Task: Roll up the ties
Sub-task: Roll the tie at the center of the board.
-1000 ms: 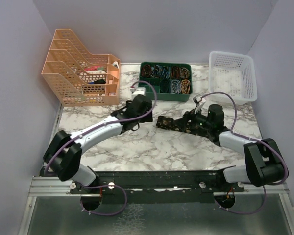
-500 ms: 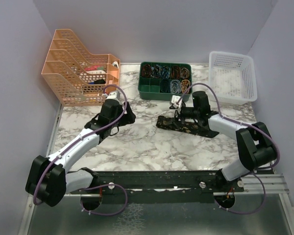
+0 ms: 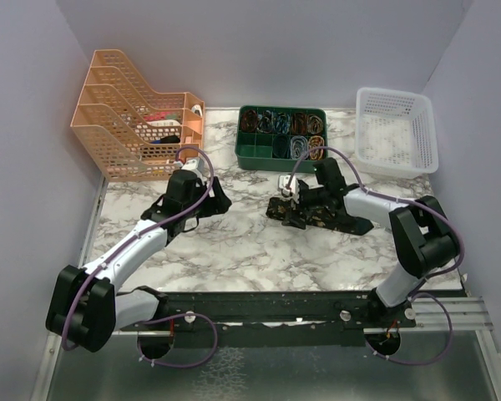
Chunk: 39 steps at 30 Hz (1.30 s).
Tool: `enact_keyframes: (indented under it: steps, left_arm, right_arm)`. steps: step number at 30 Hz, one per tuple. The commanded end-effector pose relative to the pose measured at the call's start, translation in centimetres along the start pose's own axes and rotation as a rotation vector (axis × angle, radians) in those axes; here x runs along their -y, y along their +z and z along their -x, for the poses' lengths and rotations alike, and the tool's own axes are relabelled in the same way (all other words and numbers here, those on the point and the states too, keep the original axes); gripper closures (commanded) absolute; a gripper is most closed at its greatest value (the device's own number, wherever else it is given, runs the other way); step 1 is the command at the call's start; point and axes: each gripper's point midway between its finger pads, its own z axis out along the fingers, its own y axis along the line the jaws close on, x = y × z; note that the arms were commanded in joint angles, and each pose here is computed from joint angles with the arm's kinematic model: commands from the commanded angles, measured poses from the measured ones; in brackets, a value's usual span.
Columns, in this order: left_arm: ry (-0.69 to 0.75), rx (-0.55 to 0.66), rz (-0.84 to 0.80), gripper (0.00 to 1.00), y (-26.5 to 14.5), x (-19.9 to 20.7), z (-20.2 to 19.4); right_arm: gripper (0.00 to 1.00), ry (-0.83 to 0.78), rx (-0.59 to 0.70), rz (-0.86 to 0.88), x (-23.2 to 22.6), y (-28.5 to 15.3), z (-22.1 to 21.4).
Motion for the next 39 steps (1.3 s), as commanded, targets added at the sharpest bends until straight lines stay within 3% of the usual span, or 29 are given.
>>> enact_keyframes:
  steps: [1,8,26,39]
  left_arm:
    - [0.012,-0.006,-0.027,0.21,0.0,-0.1,-0.1]
    - [0.003,-0.016,-0.015,0.21,0.0,-0.8,-0.5]
    - [-0.001,-0.012,0.018,0.21,-0.9,-2.2,-0.6]
    - [-0.036,0.005,0.077,0.21,-1.6,-4.1,-0.6]
  right_arm:
    - [0.01,-0.005,-0.044,-0.007,0.8,0.7,-0.8]
    - [0.09,0.022,-0.101,0.072,-0.2,2.7,-1.0]
    - [0.49,0.009,-0.205,0.089,-1.5,4.8,-1.6]
    - [0.54,-0.05,-0.087,0.186,-5.9,10.7,4.2]
